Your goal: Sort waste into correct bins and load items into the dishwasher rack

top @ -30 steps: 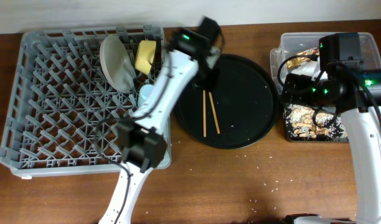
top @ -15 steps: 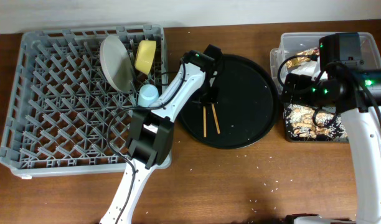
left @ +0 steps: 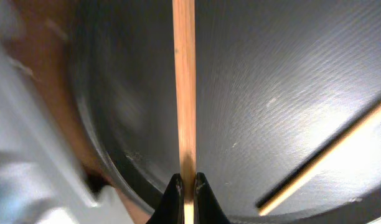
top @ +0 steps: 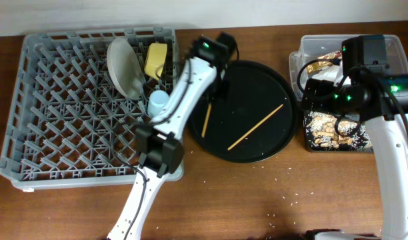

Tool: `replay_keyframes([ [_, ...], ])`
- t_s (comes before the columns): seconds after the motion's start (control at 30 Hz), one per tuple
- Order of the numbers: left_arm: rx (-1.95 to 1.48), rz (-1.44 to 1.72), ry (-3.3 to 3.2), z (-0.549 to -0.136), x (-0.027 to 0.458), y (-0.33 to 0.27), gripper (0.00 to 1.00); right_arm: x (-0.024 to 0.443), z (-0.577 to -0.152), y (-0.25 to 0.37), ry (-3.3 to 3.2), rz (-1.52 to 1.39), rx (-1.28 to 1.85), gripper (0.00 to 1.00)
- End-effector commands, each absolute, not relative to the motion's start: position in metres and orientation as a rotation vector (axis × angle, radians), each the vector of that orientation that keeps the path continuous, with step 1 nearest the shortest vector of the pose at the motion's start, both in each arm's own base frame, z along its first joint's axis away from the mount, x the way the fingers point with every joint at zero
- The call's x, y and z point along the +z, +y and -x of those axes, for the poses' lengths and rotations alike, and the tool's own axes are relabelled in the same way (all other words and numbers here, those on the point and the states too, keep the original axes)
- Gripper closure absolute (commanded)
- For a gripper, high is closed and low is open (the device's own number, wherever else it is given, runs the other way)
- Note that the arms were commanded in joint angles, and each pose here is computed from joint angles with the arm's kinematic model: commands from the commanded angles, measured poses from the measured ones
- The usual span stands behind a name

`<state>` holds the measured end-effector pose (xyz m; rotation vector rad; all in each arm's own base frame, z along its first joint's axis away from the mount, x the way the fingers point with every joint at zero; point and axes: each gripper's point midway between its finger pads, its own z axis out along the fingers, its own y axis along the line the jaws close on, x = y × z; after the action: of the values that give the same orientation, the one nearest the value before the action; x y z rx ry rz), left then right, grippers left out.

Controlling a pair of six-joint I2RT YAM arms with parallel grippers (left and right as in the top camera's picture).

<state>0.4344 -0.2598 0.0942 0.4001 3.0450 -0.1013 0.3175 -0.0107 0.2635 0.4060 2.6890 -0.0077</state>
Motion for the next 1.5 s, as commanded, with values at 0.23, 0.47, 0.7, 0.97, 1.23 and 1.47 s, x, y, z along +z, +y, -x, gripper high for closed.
replay_keyframes([
  [0.23, -0.055, -0.291, 2.665, -0.409, 0.304, -0.151, 0.99, 0.263, -0.317, -0.015, 2.687, -0.422, -0.035, 0.01],
  [0.47, 0.234, 0.058, 2.997, -0.37, 0.199, -0.043, 0.99, 0.263, -0.317, -0.015, 2.687, -0.422, -0.035, 0.01],
  [0.7, 0.287, 0.127, 3.009, -0.381, 0.109, -0.014, 0.99, 0.263, -0.317, -0.015, 2.687, -0.422, -0.035, 0.02],
  [0.97, 0.246, 0.05, 2.923, -0.401, 0.121, -0.033, 0.55, 0.263, -0.317, -0.015, 2.687, -0.422, -0.035, 0.02],
  [1.23, -0.234, -0.584, 2.647, -0.411, 0.183, -0.215, 0.55, 0.263, -0.317, -0.015, 2.687, -0.422, -0.035, 0.01],
  [1.47, -0.284, -1.165, 2.501, -0.37, 0.11, -0.342, 0.55, 0.263, -0.317, -0.015, 2.687, -0.422, -0.035, 0.02],
])
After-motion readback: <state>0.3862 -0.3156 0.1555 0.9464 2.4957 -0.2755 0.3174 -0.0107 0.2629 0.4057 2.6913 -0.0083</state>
